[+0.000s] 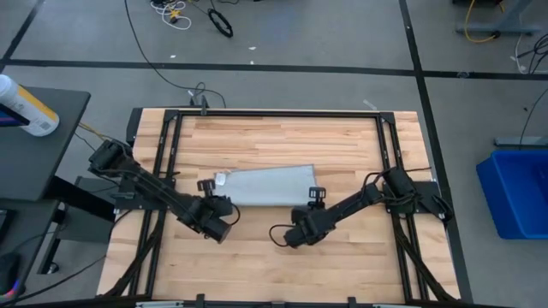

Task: Fold microfiber towels
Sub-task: Fold the gray microfiber towel

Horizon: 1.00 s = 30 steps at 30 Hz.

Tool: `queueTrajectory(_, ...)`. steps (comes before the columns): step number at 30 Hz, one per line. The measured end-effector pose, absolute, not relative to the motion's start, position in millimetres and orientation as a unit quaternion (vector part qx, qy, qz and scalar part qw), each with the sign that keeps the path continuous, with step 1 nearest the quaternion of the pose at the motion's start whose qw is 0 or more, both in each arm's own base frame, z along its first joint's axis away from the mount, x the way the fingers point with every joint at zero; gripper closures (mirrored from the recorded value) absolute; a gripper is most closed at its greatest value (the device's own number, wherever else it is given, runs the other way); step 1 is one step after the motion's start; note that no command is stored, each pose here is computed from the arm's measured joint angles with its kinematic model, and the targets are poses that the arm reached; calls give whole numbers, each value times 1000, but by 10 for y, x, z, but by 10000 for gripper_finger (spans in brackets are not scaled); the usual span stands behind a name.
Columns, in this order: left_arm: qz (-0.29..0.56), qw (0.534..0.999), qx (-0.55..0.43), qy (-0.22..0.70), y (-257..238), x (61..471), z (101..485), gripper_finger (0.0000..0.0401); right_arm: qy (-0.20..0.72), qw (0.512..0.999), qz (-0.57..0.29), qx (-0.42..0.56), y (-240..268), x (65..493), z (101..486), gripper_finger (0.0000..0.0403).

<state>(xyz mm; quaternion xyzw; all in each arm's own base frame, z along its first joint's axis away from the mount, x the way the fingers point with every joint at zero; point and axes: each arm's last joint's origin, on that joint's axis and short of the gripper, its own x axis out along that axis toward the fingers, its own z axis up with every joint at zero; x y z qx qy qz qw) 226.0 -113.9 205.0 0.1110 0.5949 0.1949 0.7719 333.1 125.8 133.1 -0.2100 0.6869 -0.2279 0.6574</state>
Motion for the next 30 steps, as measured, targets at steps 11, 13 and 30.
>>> queueTrajectory(11,204,771,102,594,-1135,2254,2050,401,687,635,-247,-252,1210,3286,1370,403)
queueTrajectory(13,206,772,101,594,-1134,2254,2050,401,687,630,-252,-261,1192,3280,1378,403)
queueTrajectory(30,244,778,71,574,-1051,2125,2222,401,634,658,-294,-280,1000,3275,1752,403)
